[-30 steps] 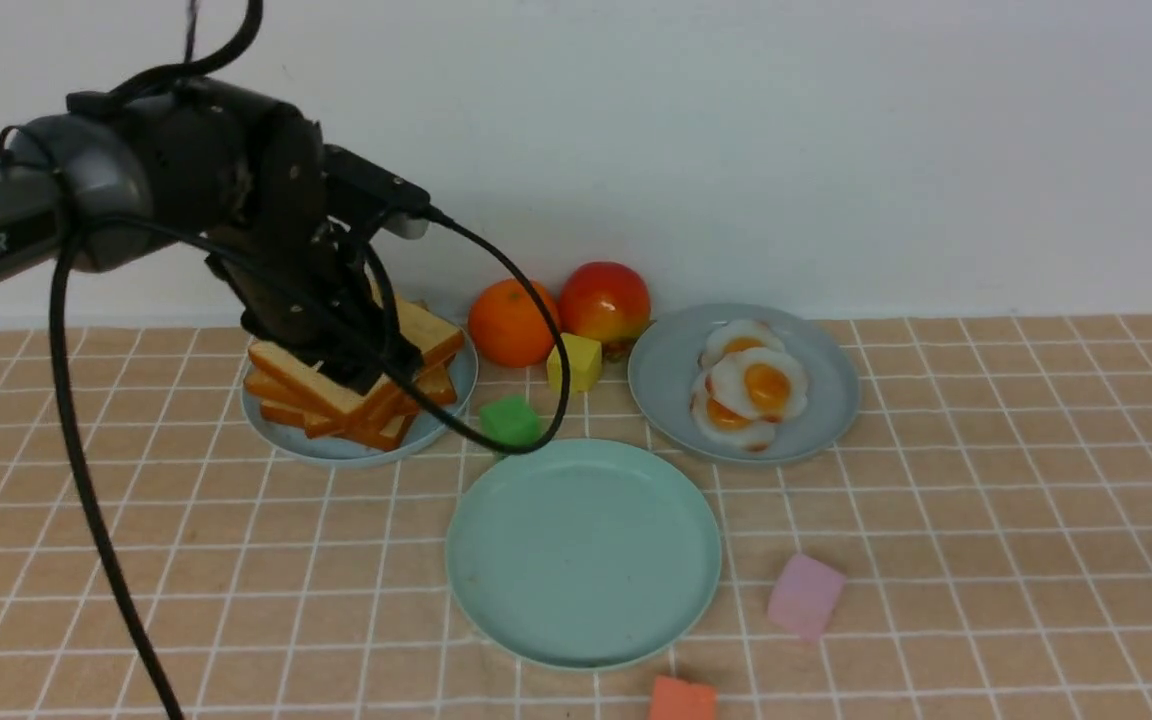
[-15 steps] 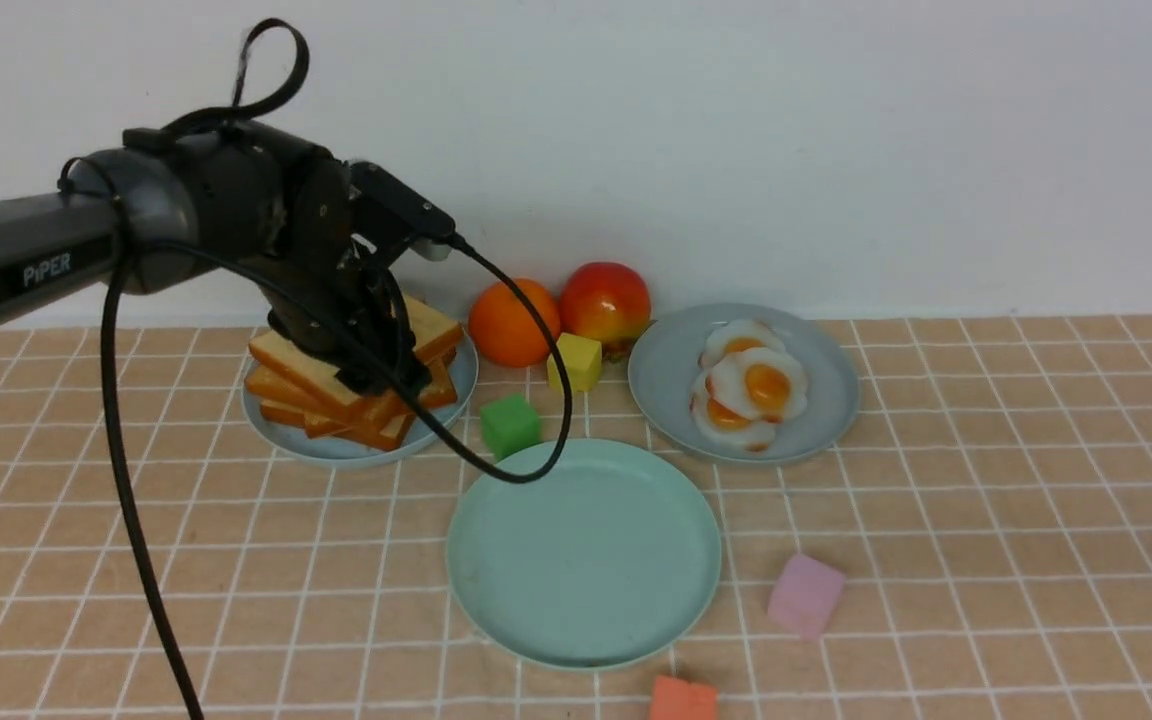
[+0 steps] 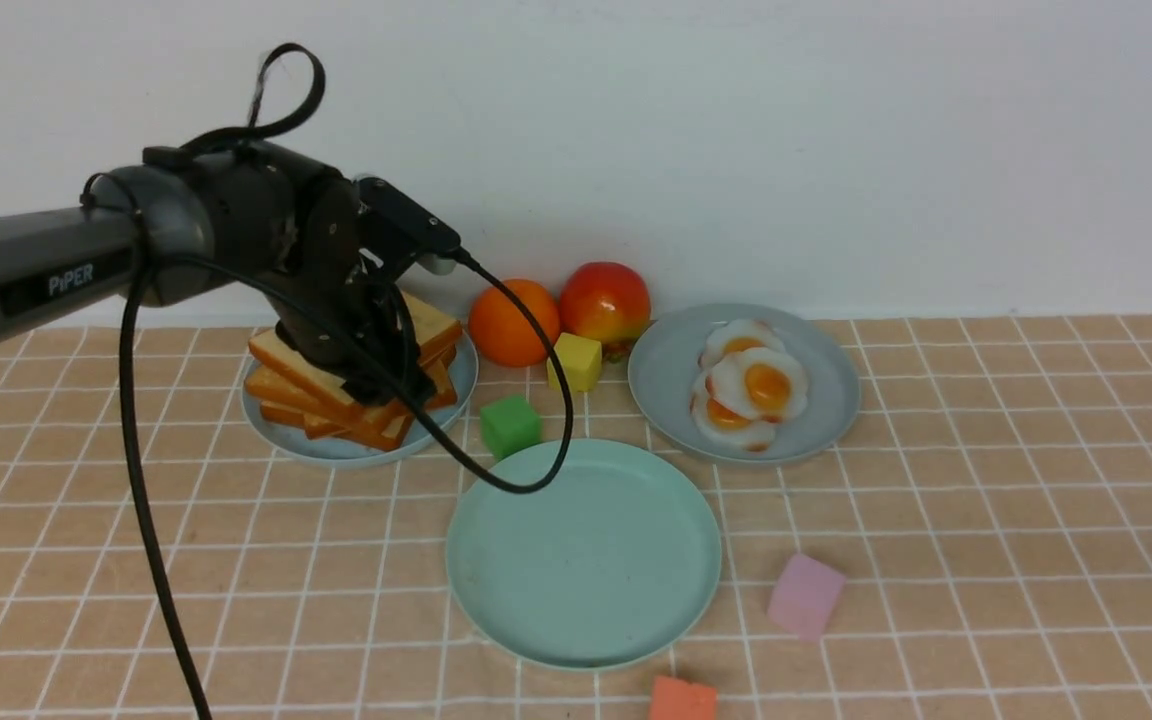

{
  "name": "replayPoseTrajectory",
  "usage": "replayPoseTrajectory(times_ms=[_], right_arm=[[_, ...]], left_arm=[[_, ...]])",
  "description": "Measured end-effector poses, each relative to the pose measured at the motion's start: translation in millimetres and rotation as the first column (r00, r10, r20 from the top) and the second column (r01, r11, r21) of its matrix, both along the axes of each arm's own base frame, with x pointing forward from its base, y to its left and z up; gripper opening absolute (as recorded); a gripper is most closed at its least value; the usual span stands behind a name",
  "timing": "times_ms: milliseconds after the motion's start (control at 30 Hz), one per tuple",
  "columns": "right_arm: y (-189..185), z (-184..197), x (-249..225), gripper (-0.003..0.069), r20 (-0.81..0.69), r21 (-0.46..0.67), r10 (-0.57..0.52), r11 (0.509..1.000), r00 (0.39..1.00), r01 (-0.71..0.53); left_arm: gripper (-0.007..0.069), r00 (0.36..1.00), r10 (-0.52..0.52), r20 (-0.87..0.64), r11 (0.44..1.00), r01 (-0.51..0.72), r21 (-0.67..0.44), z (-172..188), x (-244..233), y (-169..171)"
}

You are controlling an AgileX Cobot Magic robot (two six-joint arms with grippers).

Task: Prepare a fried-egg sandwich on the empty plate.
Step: Use the left arm to grab a slice of bread, then use the left arm to put a slice of bread into the empty plate in the middle

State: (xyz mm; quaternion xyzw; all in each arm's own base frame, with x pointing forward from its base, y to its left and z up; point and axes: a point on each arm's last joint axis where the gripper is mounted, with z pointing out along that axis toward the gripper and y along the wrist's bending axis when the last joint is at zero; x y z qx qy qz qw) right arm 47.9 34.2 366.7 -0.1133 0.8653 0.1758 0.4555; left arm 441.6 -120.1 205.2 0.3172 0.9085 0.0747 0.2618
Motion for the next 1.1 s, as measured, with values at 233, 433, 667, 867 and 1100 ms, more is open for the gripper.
replayPoseTrajectory(times_ms=[233,433,667,867,1100], right_arm=[[0.3,0.2,0.0,0.0021,0.0,0.004,0.002,1.0,1.0,-0.002],[1.6,0.6,-0.5,0.0029,-0.002,0.02,0.01,1.0,1.0,-0.01],[2.7,1.0,-0.8,0.0035,-0.004,0.034,0.017,0.999,1.0,-0.017],[4.2,1.6,-1.4,0.0039,-0.007,0.052,0.026,0.998,1.0,-0.026],[5.5,2.9,-9.9,0.0042,0.008,0.079,0.045,0.996,0.999,-0.045]], left_arm=[[0.028,1.0,-0.001,-0.01,1.0,0.001,0.008,-3.8,0.8,0.1],[0.0095,1.0,-0.001,-0.024,1.0,0.002,0.019,-5.2,1.2,-0.4],[0.0074,0.999,-0.006,-0.044,1.0,0.008,0.027,17.2,-11.0,-6.6],[0.0055,0.998,-0.065,-0.001,0.99,0.064,-0.128,88.4,-65.1,-40.6],[0.0054,0.958,-0.28,-0.067,0.95,0.267,-0.162,73.2,-154.3,-94.4]])
